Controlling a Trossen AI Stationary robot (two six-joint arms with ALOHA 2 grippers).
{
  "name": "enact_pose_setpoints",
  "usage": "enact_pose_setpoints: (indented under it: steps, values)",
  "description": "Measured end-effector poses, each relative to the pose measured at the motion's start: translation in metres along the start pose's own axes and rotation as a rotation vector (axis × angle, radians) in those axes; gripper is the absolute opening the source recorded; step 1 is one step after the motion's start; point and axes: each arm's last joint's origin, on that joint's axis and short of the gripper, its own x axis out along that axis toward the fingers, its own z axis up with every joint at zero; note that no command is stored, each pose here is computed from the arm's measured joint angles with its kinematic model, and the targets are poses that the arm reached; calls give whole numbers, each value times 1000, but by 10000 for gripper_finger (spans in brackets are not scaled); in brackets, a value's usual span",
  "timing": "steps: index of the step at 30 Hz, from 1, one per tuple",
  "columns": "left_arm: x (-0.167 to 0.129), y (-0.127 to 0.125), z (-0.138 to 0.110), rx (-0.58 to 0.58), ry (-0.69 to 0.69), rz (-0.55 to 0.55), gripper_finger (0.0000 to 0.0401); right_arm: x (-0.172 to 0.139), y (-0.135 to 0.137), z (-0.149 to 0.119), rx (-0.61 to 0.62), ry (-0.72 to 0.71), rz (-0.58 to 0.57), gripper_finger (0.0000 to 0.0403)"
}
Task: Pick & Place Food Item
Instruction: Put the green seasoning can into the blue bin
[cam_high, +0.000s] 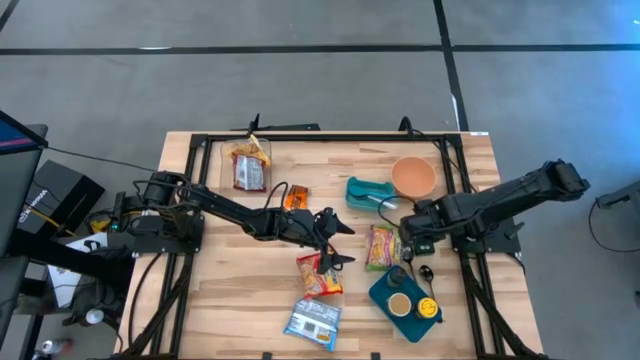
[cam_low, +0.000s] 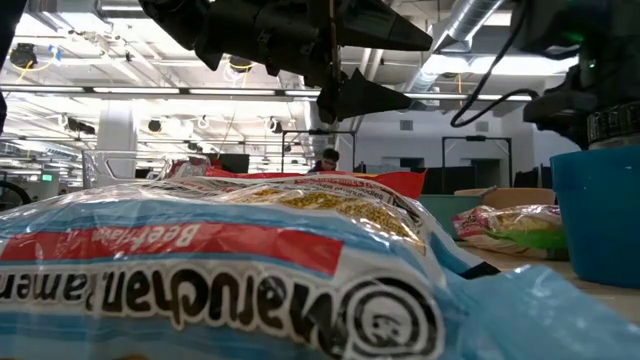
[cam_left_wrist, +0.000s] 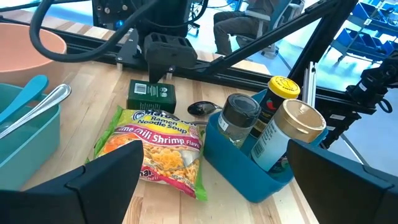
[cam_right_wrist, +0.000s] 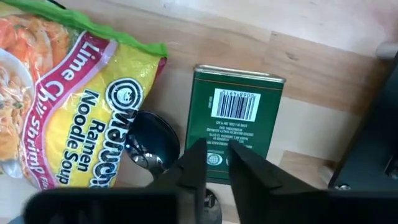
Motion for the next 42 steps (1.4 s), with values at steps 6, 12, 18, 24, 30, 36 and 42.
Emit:
enact_pose_setpoints:
  steps: [6, 12, 18, 24, 30, 36, 42]
  values:
    - [0, 0, 0, 0, 1, 0, 390, 0, 0, 6, 37, 14, 3, 136]
    - [0, -2, -1, 1, 3, -3, 390, 3, 0, 12, 76, 19, -16, 237]
    - [0, -7, -2, 5, 8, -17, 390, 12, 2, 23, 84, 26, -81, 294]
    - [0, -8, -2, 6, 9, -19, 390, 20, 5, 30, 54, 94, -117, 302]
    - [0, -8, -2, 5, 9, -18, 390, 22, 5, 32, 19, 144, -114, 302]
    - [0, -9, -3, 6, 10, -22, 390, 27, 1, 36, 33, 158, -121, 302]
    - [0, -10, -3, 7, 11, -25, 390, 30, -2, 39, 35, 165, -122, 302]
